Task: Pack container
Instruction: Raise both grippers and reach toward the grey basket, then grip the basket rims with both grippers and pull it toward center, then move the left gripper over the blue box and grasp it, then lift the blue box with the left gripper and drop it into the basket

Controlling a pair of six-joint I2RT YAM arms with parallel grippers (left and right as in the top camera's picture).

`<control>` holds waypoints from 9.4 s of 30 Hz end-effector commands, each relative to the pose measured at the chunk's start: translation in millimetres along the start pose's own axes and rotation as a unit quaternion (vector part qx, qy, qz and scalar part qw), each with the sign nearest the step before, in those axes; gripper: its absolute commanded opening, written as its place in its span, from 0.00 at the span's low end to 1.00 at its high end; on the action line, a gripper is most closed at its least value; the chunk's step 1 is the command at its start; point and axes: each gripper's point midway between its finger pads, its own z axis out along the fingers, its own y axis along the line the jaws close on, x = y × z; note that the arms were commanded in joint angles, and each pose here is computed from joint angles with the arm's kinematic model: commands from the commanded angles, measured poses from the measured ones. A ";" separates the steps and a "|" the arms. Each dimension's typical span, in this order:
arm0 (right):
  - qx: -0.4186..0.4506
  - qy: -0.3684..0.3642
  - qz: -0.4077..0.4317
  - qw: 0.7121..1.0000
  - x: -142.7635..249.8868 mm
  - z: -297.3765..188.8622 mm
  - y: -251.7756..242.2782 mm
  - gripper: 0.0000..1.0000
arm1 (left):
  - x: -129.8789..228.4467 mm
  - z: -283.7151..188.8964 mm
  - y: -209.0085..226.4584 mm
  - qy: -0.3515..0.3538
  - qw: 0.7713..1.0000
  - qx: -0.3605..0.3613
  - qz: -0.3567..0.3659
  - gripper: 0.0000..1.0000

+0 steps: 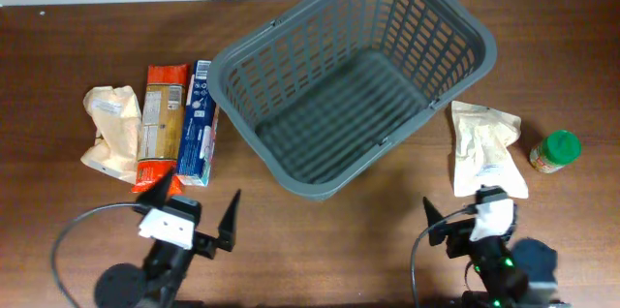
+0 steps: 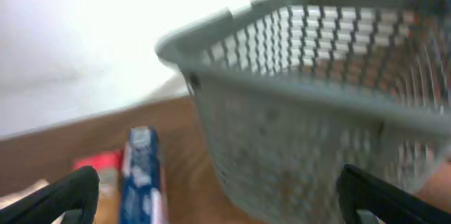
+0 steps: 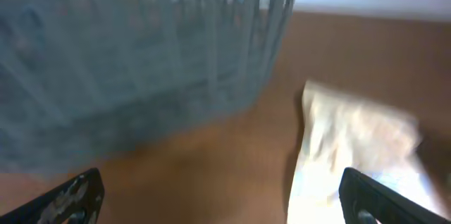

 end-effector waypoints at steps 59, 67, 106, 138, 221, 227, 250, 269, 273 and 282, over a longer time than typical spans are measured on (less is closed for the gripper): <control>-0.008 0.327 0.162 0.931 -220.7 116.2 -31.2 0.03 | -45.1 0.9 -189.0 0.434 0.826 0.337 0.126 0.02; -0.028 0.377 0.131 0.916 -191.7 140.8 -23.1 0.04 | -11.2 32.4 -206.3 0.475 0.801 0.327 0.163 0.02; -0.053 0.489 0.105 0.865 -141.6 123.4 -17.6 0.04 | 10.4 134.3 -80.0 0.492 0.847 0.137 0.148 0.02; 0.081 0.264 0.217 0.936 -234.6 149.5 -133.6 0.04 | -119.7 34.5 32.9 0.318 0.942 -0.072 0.085 0.07; 0.091 0.134 0.172 0.972 -311.6 -11.4 -74.6 0.99 | 233.8 198.1 119.3 0.674 0.731 0.033 -0.101 0.29; 0.091 0.170 0.183 0.964 -297.7 17.9 -85.9 0.99 | 229.9 190.3 116.5 0.686 0.719 0.036 -0.107 0.02; 0.369 0.211 0.388 0.818 -211.0 -46.1 -265.1 0.99 | -134.2 224.9 151.4 0.311 0.949 -0.049 0.030 0.02; 0.410 0.196 0.416 0.787 -199.4 -80.4 -290.6 0.99 | -148.2 312.4 -98.3 0.094 0.806 0.285 0.511 0.02; 0.410 0.196 0.416 0.787 -199.4 -80.4 -290.6 0.99 | -93.1 369.2 -98.8 0.108 0.806 0.285 0.508 0.02; 0.410 0.196 0.416 0.787 -199.4 -80.4 -290.6 0.99 | 51.8 411.7 -83.7 0.258 0.769 0.298 0.503 0.02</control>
